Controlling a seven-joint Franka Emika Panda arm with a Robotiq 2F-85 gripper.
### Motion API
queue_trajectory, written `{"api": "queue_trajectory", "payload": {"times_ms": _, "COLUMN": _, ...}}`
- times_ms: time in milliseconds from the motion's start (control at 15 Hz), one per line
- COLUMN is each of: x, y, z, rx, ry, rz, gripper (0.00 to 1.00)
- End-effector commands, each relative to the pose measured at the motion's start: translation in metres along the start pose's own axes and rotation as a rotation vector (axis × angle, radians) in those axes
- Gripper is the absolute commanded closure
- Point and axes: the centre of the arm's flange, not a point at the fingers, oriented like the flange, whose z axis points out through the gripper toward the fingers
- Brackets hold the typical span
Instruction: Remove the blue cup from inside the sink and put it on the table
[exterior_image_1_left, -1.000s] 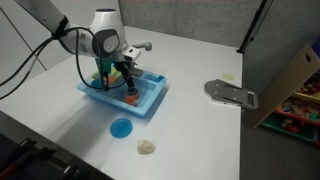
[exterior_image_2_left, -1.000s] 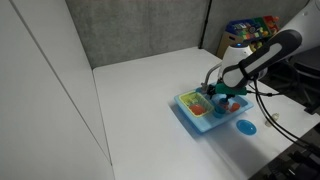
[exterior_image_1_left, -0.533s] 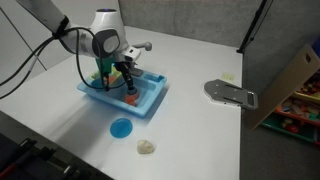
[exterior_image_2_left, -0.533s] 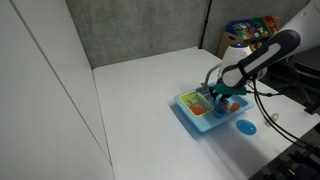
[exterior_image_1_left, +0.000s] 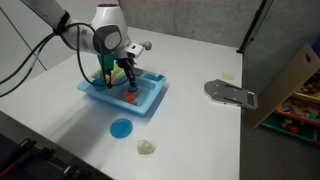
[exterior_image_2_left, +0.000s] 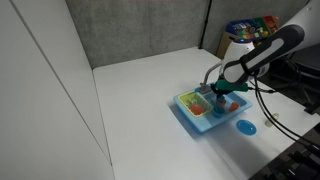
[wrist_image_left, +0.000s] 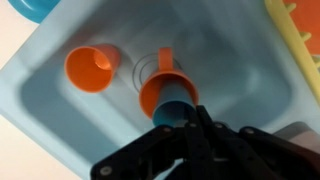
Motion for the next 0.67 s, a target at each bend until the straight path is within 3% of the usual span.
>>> {"api": "queue_trajectory", "payload": {"times_ms": 0, "x": -0.003, "y": 0.008, "z": -0.032, "rx": 0.031, "ry": 0.009, "rz": -0.019, "gripper": 0.96}}
{"api": "queue_trajectory", "payload": {"times_ms": 600, "x": -0.027, "y": 0.021, "z": -0.116, "rx": 0.063, "ry": 0.048, "rz": -0.034, "gripper": 0.97}}
